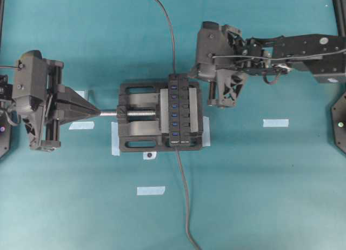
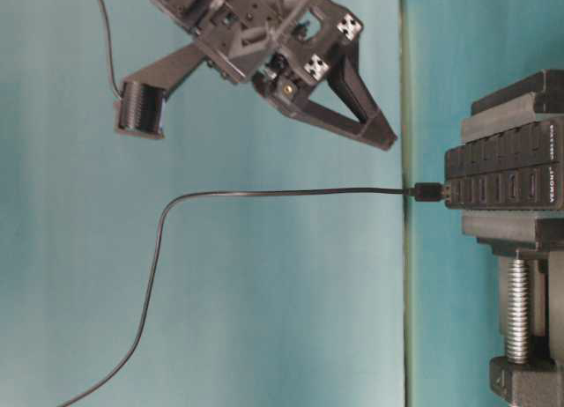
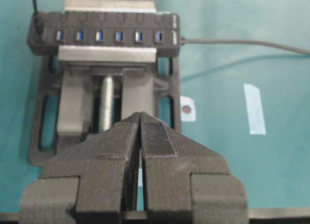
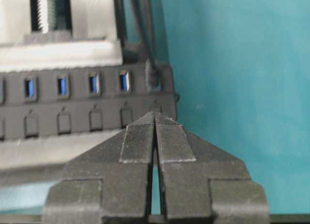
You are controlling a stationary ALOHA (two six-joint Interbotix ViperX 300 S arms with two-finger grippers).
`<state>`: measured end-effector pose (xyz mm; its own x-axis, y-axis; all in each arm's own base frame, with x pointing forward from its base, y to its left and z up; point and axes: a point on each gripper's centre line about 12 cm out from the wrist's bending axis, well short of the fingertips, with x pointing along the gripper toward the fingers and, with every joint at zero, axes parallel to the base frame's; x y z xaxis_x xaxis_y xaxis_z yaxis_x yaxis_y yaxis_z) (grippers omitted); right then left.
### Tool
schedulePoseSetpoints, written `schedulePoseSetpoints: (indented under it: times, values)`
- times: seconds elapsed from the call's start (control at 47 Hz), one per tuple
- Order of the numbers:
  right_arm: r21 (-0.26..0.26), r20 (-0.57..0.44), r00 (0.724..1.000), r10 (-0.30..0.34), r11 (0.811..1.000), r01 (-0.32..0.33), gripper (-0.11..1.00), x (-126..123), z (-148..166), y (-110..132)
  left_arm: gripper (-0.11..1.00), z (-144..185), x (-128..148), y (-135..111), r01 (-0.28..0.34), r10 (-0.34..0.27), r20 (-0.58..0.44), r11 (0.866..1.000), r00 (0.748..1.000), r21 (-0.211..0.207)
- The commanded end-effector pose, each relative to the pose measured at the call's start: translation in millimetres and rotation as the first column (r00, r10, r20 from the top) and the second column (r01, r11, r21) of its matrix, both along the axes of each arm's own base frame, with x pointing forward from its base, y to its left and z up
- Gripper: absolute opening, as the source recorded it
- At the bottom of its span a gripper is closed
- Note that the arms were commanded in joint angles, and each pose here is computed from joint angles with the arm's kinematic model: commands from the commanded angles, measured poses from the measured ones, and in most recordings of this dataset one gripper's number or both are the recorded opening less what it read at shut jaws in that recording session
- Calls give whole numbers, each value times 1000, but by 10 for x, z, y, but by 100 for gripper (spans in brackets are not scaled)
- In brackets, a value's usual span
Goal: Insert the USB into the second port from the front of the fixed hub.
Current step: 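Move the right gripper over the plugged-in black USB connector, then lower the open right gripper and close it on the USB plug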
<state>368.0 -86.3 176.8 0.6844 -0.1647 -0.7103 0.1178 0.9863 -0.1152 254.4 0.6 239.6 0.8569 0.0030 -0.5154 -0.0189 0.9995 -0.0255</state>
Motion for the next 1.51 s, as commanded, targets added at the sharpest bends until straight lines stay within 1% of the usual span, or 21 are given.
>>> schedulePoseSetpoints:
  times: [0.0, 0.276, 0.404, 0.531, 0.616, 0.68, 0.723, 0.765, 0.786, 0.808, 0.893, 0.935, 0.978, 1.02, 1.126, 1.233, 1.488]
  values:
    - [-16, 39, 999, 4, 1000, -3, 2, 71, 114, -28, 0, 88, 30, -4, 2, -2, 26, 1000, 1000, 0]
    - [-19, 46, 999, 3, 1000, -2, 2, 94, 134, -40, 0, 82, 28, -4, 2, -2, 25, 1000, 1000, 1]
    - [-14, 39, 999, -3, 1000, 4, 4, 94, 126, -53, 0, 82, 28, -4, 2, -2, 25, 1000, 1000, 1]
    - [-12, 38, 999, -4, 1000, 5, 9, 93, 125, -52, 0, 79, 31, -4, 2, -2, 25, 1000, 1000, 1]
    - [-15, 37, 999, -2, 1000, 3, 16, 102, 123, -55, 0, 82, 28, -4, 3, -3, 25, 1000, 1000, 3]
    - [-13, 40, 999, -4, 1000, 5, 24, 117, 131, -58, 0, 78, 30, -4, 2, -2, 23, 1000, 1000, 1]
    - [-11, 38, 999, -5, 1000, 6, 32, 129, 127, -61, 0, 82, 28, -4, 2, -2, 25, 1000, 1000, 0]
    - [-11, 38, 999, -5, 1000, 6, 42, 140, 130, -64, 0, 78, 30, -4, 3, -3, 23, 1000, 1000, 3]
    - [-11, 37, 999, -5, 1000, 6, 48, 146, 132, -65, 0, 79, 31, -4, 2, -2, 25, 1000, 1000, 0]
    - [-12, 37, 999, -5, 1000, 5, 56, 151, 131, -67, 0, 83, 29, -4, 3, -3, 26, 1000, 1000, 3]
    - [-11, 35, 999, -4, 1000, 5, 79, 176, 129, -66, 0, 78, 30, -4, 3, -3, 23, 1000, 1000, 3]
    - [-11, 37, 999, -2, 1000, 3, 88, 190, 133, -63, 0, 78, 30, -4, 2, -2, 23, 1000, 1000, 1]
    - [-12, 40, 999, -4, 1000, 4, 95, 200, 142, -72, 0, 79, 31, -4, 2, -2, 25, 1000, 1000, 0]
    - [-12, 41, 999, -4, 1000, 4, 96, 208, 147, -74, 0, 82, 28, -4, 2, -2, 25, 1000, 1000, 1]
    - [-14, 44, 999, -3, 1000, 3, 91, 224, 156, -78, 0, 83, 29, -8, 4, -4, 26, 1000, 1000, 1]
    - [-13, 41, 999, -3, 1000, 4, 91, 235, 159, -80, 0, 72, 27, -4, 2, -2, 21, 1000, 1000, 1]
    - [7, -66, 998, 1, 1000, -1, 91, 308, 169, -84, 0, 62, 23, -4, 2, -2, 20, 1000, 1000, 1]
